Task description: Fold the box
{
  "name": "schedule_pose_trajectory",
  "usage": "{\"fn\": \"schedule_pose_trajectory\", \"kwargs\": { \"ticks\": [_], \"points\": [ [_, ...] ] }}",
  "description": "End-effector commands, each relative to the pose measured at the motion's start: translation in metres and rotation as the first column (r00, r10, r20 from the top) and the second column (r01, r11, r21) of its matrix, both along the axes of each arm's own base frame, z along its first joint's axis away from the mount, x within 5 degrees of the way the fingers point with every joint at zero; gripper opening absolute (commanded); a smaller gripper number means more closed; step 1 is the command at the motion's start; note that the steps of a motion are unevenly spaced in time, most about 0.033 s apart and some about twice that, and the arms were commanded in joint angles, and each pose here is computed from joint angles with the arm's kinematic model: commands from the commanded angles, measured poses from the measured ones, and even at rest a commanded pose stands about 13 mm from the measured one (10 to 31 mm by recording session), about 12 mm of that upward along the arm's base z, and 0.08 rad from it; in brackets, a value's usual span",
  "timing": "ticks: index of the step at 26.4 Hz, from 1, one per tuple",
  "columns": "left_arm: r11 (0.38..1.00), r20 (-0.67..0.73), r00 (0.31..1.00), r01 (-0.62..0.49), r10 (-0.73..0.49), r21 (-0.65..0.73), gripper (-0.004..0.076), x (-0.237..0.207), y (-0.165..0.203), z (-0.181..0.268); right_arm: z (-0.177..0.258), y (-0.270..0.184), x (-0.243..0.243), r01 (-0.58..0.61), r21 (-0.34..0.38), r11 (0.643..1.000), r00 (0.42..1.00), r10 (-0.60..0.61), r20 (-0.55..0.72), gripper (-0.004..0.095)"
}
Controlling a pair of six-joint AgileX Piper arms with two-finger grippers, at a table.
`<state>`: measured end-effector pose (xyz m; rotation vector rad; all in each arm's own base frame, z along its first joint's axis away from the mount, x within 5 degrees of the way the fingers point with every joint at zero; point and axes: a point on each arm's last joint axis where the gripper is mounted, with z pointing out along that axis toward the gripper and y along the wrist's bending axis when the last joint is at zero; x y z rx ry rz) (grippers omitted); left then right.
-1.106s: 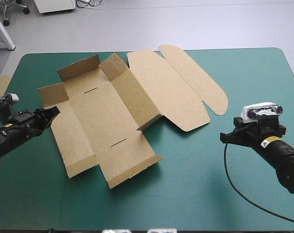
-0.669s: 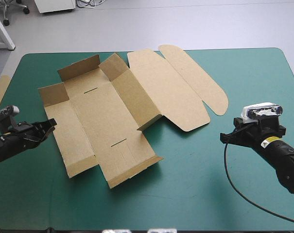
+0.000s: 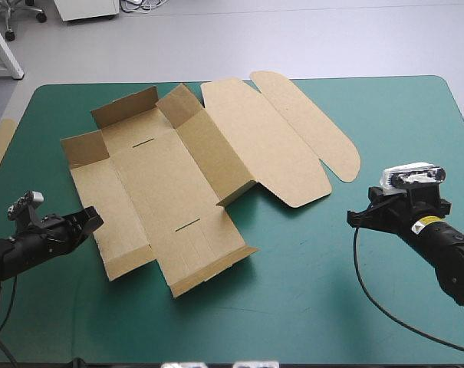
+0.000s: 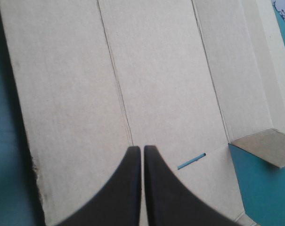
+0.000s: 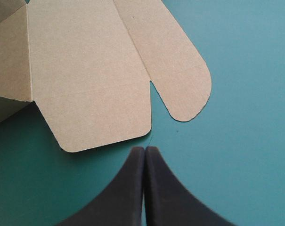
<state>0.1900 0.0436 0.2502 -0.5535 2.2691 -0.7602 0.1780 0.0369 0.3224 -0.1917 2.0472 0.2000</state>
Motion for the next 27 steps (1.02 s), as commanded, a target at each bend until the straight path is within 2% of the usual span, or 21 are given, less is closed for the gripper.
{"fn": "schedule_pose_trajectory", "kwargs": {
  "ticks": [1, 4, 6, 13, 21, 24, 27],
  "points": [
    [0.996, 0.051, 0.996, -0.072, 0.075, -0.056, 0.0013, 0.006, 0.011, 0.008, 0.017, -0.001, 0.001, 0.01, 0.02, 1.0, 0.995, -0.012, 0.096, -0.0019],
    [0.991, 0.023, 0.996, -0.084, 0.087, -0.101, 0.0013, 0.009, 0.02, -0.001, 0.017, 0.001, 0.0, -0.001, 0.01, 1.0, 0.995, 0.0, 0.1, -0.0019],
    [0.996, -0.021, 0.999, -0.043, 0.041, -0.079, 0.0013, 0.006, 0.019, -0.006, 0.017, 0.002, 0.0, -0.009, 0.009, 1.0, 0.995, 0.008, 0.102, -0.0019],
    [0.997, -0.143, 0.988, -0.055, 0.063, 0.06, 0.0012, -0.001, 0.028, -0.019, 0.017, 0.002, 0.0, -0.009, 0.009, 1.0, 0.995, 0.008, 0.102, -0.0019],
    [0.994, -0.128, 0.986, -0.102, 0.108, 0.05, 0.0018, 0.001, 0.03, -0.017, 0.017, 0.002, 0.0, -0.009, 0.009, 1.0, 0.995, 0.009, 0.099, -0.0019],
    [0.995, -0.099, 0.99, -0.096, 0.1, 0.041, 0.0078, 0.003, 0.029, -0.015, 0.017, 0.002, 0.0, -0.009, 0.009, 1.0, 0.995, 0.009, 0.099, -0.0019],
    [0.994, -0.097, 0.99, -0.099, 0.103, 0.039, 0.0199, 0.003, 0.029, -0.015, 0.017, 0.002, 0.0, -0.009, 0.009, 1.0, 0.995, 0.009, 0.099, -0.0019]
  ]
}}
